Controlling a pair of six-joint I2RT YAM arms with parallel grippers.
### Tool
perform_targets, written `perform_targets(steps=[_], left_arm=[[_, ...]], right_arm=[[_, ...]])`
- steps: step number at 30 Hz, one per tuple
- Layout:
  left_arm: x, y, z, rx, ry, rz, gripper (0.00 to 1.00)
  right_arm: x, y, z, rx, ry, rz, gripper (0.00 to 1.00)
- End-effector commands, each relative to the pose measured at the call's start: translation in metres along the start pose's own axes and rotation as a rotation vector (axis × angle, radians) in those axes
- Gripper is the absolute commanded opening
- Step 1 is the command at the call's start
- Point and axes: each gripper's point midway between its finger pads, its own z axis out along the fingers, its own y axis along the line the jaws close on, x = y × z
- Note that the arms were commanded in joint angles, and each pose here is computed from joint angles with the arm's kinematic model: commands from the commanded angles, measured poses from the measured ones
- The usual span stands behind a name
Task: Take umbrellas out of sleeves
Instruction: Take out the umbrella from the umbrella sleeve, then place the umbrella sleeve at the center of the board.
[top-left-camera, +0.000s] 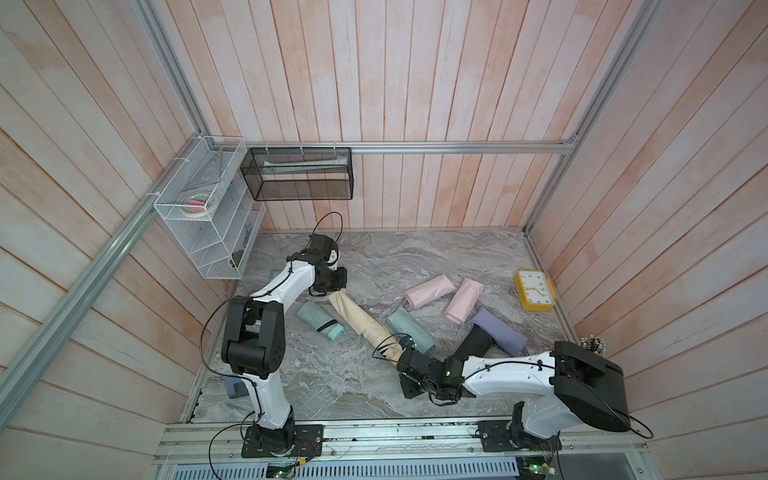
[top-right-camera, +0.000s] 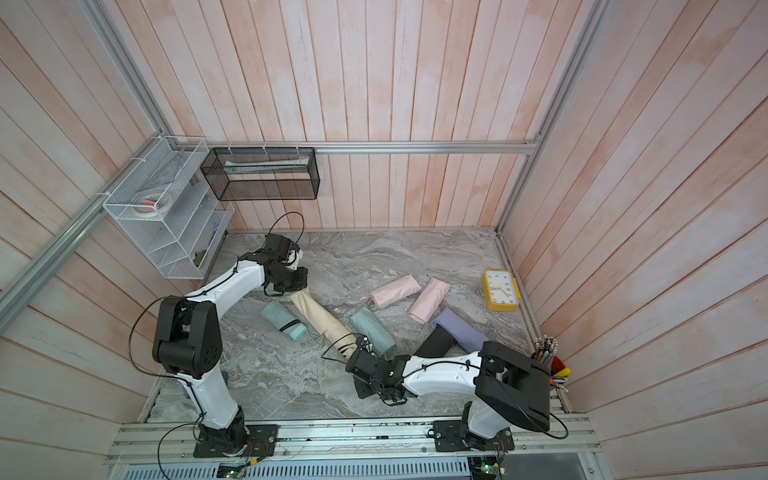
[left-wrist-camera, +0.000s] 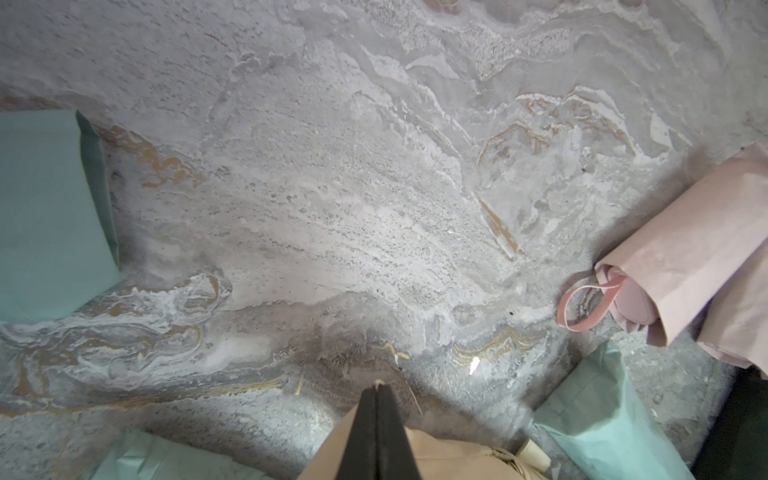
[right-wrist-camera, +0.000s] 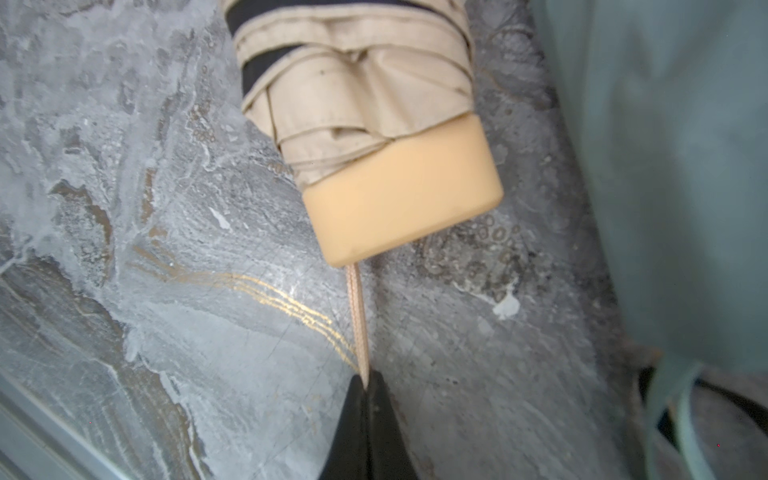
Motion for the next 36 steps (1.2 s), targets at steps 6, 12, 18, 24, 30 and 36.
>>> perform_targets(steps=[6, 12, 18, 24, 30, 36], left_arm=[[-0.036, 0.01, -0.017, 0.001, -0.066, -0.004, 0.0], [-0.055, 0.016, -0.008, -0.011, -0.07, -0.012, 0.0], [-0.082, 0.02, 0.002, -0.026, -0.082, -0.016, 0.0], [-0.117, 0.025, 0.008, -0.044, -0.106, -0.016, 0.0], [-0.144, 0.022, 0.004, -0.02, -0.143, -0.019, 0.18], [-0.122, 0.01, -0.016, 0.044, -0.191, -0.045, 0.57]], right_arm=[[0.027, -0.022, 0.003, 0.071, 0.068, -0.002, 0.0], [0.028, -0.023, 0.004, 0.072, 0.069, 0.0, 0.0], [0.029, -0.023, 0.006, 0.075, 0.071, -0.002, 0.0], [0.029, -0.023, 0.008, 0.083, 0.079, -0.007, 0.0], [0.028, -0.021, 0.009, 0.085, 0.082, -0.016, 0.05], [0.018, -0.016, 0.007, 0.073, 0.061, -0.033, 0.38]])
